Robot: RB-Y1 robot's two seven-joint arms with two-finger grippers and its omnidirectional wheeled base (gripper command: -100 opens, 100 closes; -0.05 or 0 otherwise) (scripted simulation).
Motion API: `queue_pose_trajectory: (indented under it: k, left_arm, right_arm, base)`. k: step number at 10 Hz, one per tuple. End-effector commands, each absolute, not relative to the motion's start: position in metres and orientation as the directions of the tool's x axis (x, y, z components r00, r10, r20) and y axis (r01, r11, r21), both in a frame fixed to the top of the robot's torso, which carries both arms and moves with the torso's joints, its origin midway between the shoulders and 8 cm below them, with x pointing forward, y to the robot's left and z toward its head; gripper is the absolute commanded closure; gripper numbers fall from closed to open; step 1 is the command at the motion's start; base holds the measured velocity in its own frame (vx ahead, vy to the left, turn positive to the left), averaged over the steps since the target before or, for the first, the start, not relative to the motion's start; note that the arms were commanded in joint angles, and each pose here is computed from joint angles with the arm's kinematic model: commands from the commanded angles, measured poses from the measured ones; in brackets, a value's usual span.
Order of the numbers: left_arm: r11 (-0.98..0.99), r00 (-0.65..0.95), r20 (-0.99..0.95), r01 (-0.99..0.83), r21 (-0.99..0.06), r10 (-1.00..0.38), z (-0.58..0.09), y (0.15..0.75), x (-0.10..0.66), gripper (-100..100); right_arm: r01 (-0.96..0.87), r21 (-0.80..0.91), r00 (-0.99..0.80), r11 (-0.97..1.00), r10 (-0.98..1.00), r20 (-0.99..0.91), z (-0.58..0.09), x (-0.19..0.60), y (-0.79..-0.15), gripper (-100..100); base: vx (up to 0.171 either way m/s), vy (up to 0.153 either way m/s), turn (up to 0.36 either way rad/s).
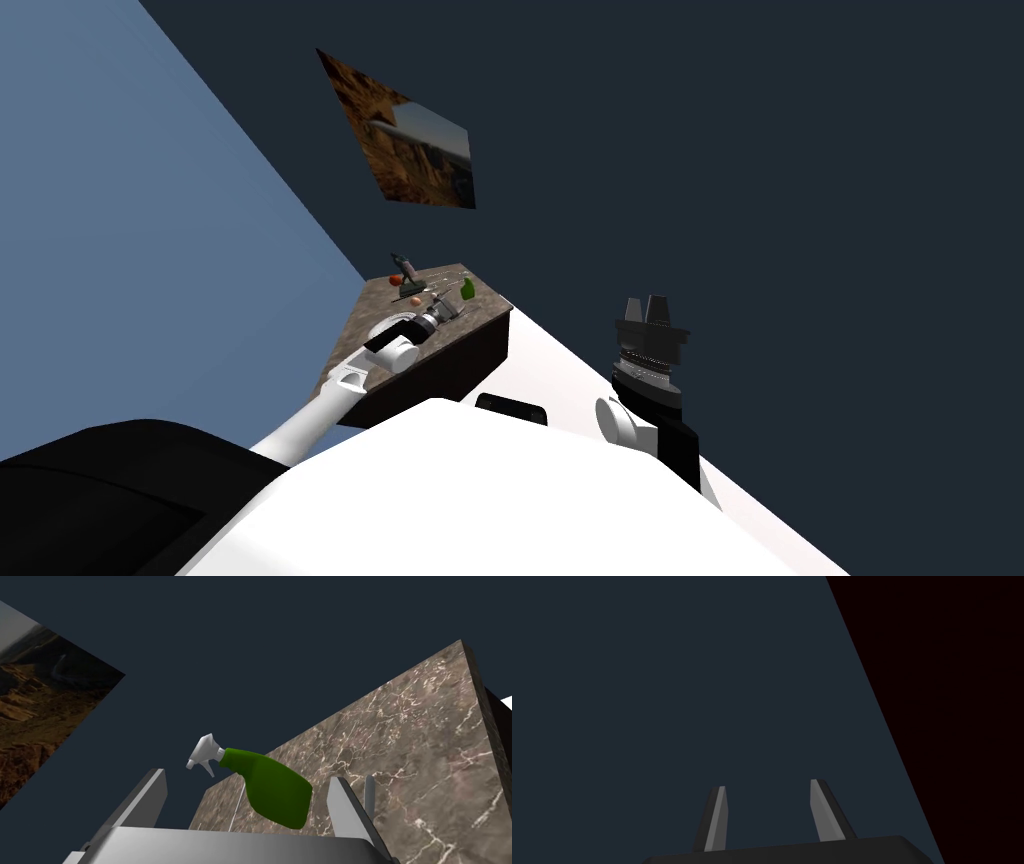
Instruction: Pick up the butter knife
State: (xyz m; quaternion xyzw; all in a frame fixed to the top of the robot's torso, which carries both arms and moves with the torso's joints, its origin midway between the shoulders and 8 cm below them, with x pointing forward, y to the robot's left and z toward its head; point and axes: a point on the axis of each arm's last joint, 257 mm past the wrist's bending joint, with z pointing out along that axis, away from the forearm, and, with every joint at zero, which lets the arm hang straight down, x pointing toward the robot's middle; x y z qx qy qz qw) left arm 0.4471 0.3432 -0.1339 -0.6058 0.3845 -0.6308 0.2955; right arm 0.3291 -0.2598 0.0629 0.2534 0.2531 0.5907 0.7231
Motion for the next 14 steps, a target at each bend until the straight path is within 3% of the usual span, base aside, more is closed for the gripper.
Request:
queue_pose_trajectory:
  k: [1,8,14]
  left_arm:
    - [-0.555,-0.05,0.568,-0.158,-0.817,-0.822,-0.15,0.353,0.451,-100]
    - [-0.588,0.079,0.597,-0.317,-0.744,-0.798,-0.195,0.372,0.446,-100]
    - [-0.641,0.254,0.601,-0.459,-0.615,-0.758,-0.24,0.402,0.429,-100]
  right_arm:
    - [-0.726,0.665,0.174,0.174,0.982,-0.067,0.063,0.329,-0.26,0]
    - [-0.726,0.665,0.174,0.174,0.982,-0.067,0.063,0.329,-0.26,0]
    - [-0.726,0.665,0.174,0.174,0.982,-0.067,0.063,0.329,-0.26,0]
  base:
    - [0.039,-0.018,-0.041]
    - [0.031,-0.015,-0.022]
    - [0.045,-0.017,-0.027]
